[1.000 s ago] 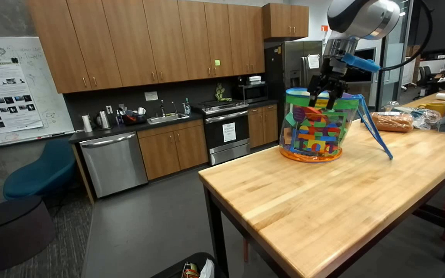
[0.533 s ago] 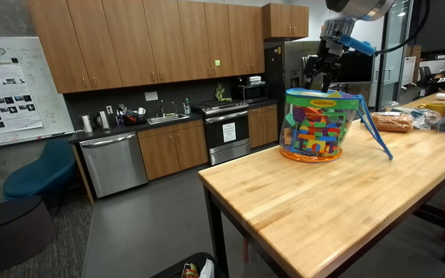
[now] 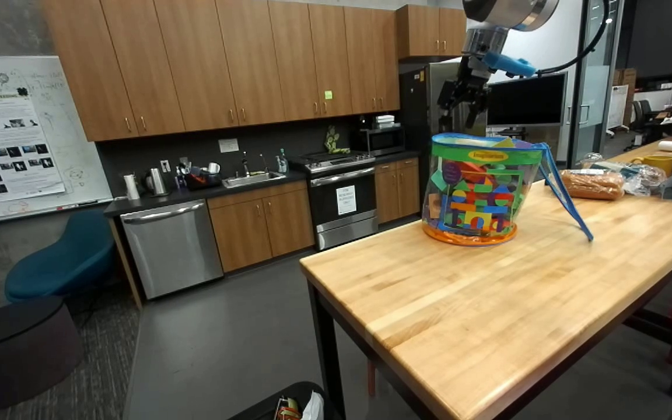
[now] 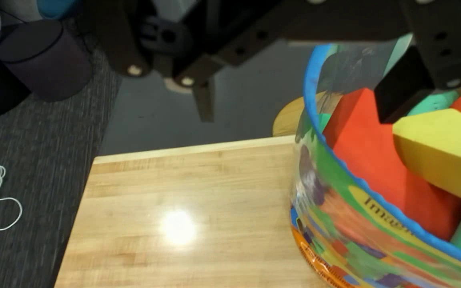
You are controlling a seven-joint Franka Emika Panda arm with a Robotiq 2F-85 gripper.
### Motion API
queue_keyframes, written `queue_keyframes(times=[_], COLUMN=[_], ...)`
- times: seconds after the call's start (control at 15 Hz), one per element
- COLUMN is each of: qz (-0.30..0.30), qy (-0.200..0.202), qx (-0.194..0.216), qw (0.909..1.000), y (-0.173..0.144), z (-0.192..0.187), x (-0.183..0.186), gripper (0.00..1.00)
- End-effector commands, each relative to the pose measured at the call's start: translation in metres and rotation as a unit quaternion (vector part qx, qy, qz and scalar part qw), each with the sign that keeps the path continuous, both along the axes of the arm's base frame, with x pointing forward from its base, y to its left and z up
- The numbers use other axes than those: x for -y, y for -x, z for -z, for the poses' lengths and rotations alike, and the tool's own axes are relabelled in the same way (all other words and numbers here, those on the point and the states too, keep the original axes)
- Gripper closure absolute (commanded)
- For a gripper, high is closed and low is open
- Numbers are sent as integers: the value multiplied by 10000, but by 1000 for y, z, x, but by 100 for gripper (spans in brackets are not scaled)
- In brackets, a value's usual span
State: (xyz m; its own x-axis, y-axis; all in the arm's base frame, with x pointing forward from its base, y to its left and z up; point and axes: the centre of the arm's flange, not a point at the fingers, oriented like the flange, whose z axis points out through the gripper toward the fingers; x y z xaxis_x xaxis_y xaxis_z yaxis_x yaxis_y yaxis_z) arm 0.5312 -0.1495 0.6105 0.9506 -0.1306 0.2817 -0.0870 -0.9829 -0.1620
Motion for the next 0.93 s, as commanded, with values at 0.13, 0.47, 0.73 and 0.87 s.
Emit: queue_keyframes(times=[0.13,0.47,0.73,0.87], qz=[396,800,866,709], qy=[347,593,526,420], qx=[-94,-332,-658,-841], qw=[9986,9945,9927,9930], y=[-53,-61,-61,-60], z=[-4,10,26,34], x=[45,85,96,94], gripper=[0,0,0,0])
